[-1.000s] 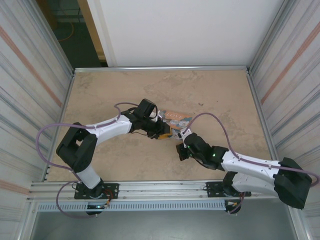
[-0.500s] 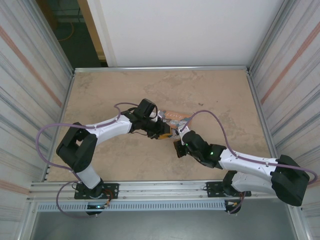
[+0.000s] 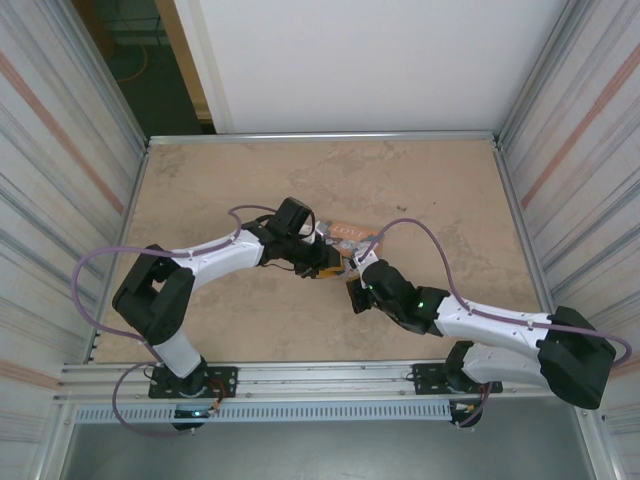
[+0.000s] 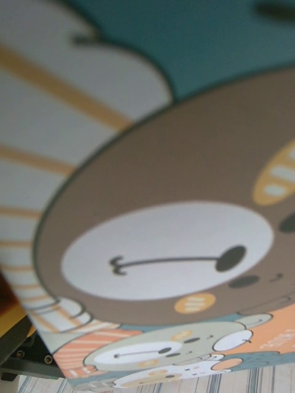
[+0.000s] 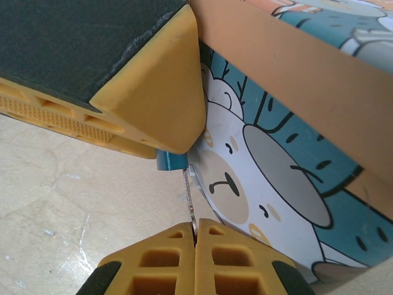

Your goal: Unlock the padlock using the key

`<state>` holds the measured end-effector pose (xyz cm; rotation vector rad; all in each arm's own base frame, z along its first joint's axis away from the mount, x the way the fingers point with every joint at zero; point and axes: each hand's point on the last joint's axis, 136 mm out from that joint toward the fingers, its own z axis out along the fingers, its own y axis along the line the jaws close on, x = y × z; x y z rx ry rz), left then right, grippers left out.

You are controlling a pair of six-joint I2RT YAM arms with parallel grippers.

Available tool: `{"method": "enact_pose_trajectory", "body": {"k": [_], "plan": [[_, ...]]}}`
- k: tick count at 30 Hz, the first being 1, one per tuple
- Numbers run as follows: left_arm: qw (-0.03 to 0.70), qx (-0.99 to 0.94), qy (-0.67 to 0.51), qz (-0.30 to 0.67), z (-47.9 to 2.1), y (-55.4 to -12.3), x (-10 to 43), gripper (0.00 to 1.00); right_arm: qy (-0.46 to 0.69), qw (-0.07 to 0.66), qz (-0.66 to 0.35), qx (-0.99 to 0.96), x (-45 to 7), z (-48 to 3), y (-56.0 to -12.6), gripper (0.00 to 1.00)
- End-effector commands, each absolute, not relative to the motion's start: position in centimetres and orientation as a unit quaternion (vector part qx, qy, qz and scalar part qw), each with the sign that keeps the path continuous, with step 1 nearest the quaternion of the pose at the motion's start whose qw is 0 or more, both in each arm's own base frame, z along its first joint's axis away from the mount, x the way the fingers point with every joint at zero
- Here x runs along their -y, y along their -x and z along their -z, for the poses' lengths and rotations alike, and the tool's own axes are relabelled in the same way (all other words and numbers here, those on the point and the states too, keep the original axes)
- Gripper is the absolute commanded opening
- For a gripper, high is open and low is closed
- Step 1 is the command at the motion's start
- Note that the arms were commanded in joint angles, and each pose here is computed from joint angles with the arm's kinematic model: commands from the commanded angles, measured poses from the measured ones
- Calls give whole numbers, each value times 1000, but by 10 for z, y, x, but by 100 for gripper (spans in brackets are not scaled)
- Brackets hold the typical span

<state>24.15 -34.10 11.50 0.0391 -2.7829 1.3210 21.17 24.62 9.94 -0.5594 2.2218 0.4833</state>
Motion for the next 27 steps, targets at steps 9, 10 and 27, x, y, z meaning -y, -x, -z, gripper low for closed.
{"method": "enact_pose_trajectory", "body": {"k": [9,10,27], "plan": [[28,891,1,-452,-137,-240,345,16,232,423,-208,-851,-261,-124,-219,0],[28,891,1,-453,-138,-240,345,16,232,424,-210,-850,-262,-125,-219,0],[30,894,-1,-448,-134,-240,345,16,230,432,-221,-844,-258,-128,-216,0]]}}
